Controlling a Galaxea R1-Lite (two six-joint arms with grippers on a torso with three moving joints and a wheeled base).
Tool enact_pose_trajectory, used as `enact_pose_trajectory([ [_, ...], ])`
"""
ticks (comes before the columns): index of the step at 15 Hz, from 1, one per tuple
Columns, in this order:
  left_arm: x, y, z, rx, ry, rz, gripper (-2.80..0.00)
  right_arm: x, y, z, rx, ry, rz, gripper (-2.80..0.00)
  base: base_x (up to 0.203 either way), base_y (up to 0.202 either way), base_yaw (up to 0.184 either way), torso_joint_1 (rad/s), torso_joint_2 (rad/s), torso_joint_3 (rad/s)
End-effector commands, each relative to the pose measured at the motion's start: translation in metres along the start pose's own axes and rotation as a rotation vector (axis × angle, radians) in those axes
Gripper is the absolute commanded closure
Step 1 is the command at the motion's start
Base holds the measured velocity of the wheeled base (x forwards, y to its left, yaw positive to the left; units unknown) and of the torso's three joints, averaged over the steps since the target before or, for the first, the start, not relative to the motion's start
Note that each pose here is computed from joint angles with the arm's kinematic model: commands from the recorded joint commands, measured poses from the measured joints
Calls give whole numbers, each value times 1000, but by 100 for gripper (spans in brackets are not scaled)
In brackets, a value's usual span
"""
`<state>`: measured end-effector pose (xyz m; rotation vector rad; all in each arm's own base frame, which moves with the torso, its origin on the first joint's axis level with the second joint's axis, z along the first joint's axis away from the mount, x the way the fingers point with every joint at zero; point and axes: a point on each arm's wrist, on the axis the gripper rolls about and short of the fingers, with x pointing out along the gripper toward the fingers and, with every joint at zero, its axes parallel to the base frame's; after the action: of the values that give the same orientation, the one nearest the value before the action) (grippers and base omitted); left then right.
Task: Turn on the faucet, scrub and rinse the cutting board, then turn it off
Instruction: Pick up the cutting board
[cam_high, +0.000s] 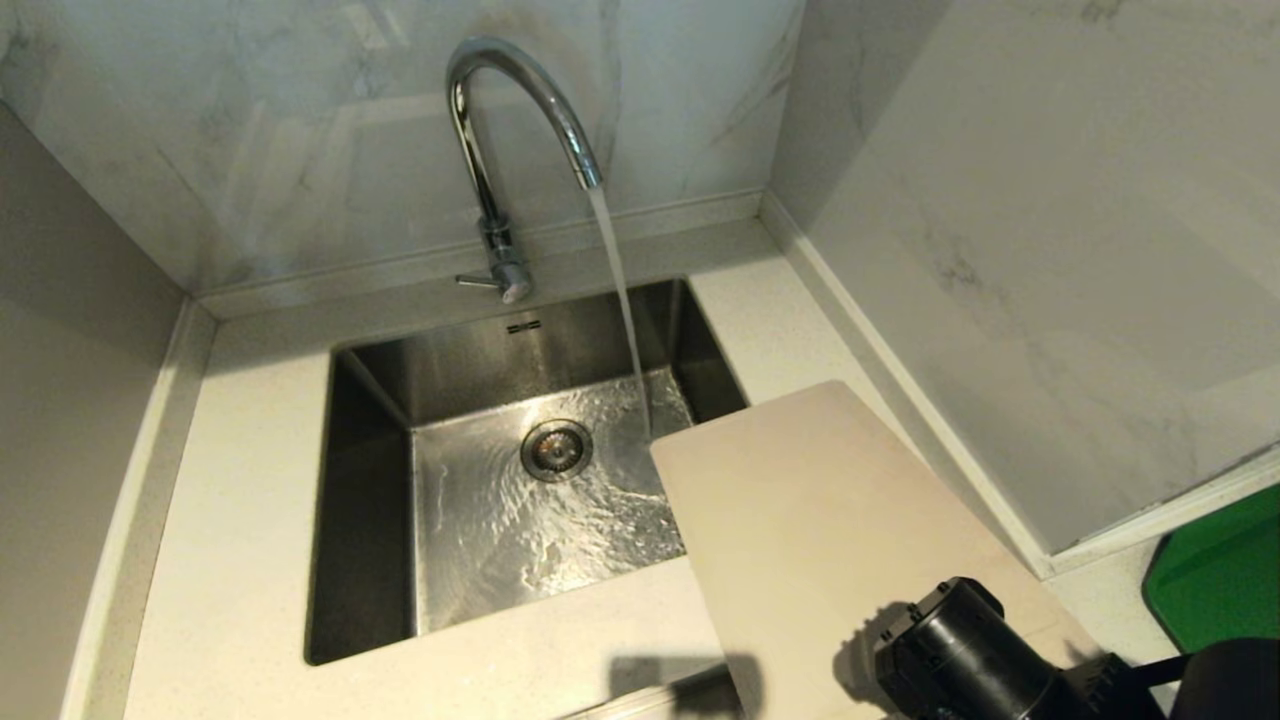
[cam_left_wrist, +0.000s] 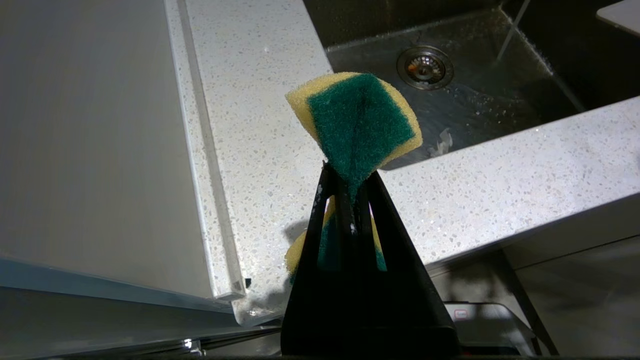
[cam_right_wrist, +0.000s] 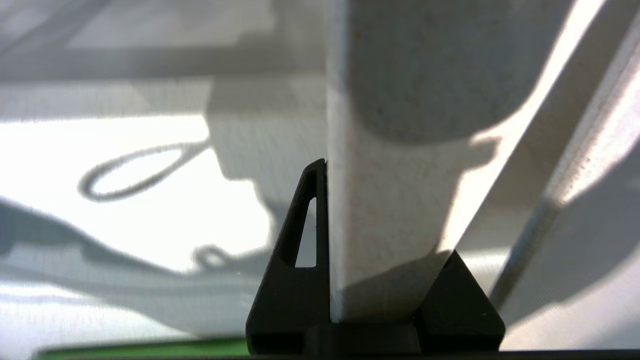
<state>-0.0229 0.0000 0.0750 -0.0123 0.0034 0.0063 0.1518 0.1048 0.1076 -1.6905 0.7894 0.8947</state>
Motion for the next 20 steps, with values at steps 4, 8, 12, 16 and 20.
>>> enact_pose_trajectory([
  [4,0,0,-1,0,4,1,0,-35,-3,-14,11,-30,-108,0,0,0,0,0,0,0],
  [8,0,0,-1,-1,4,0,0,-46,-5,-18,7,-43,-164,0,0,0,0,0,0,0],
  [12,0,0,-1,0,4,1,0,-63,-5,-26,-57,-31,-252,0,0,0,0,0,0,0],
  [16,0,0,-1,0,4,1,0,-78,-3,-33,-147,-27,-329,0,0,0,0,0,0,0],
  [20,0,0,-1,0,4,1,0,-92,-6,-38,-211,-17,-398,0,0,0,0,0,0,0],
])
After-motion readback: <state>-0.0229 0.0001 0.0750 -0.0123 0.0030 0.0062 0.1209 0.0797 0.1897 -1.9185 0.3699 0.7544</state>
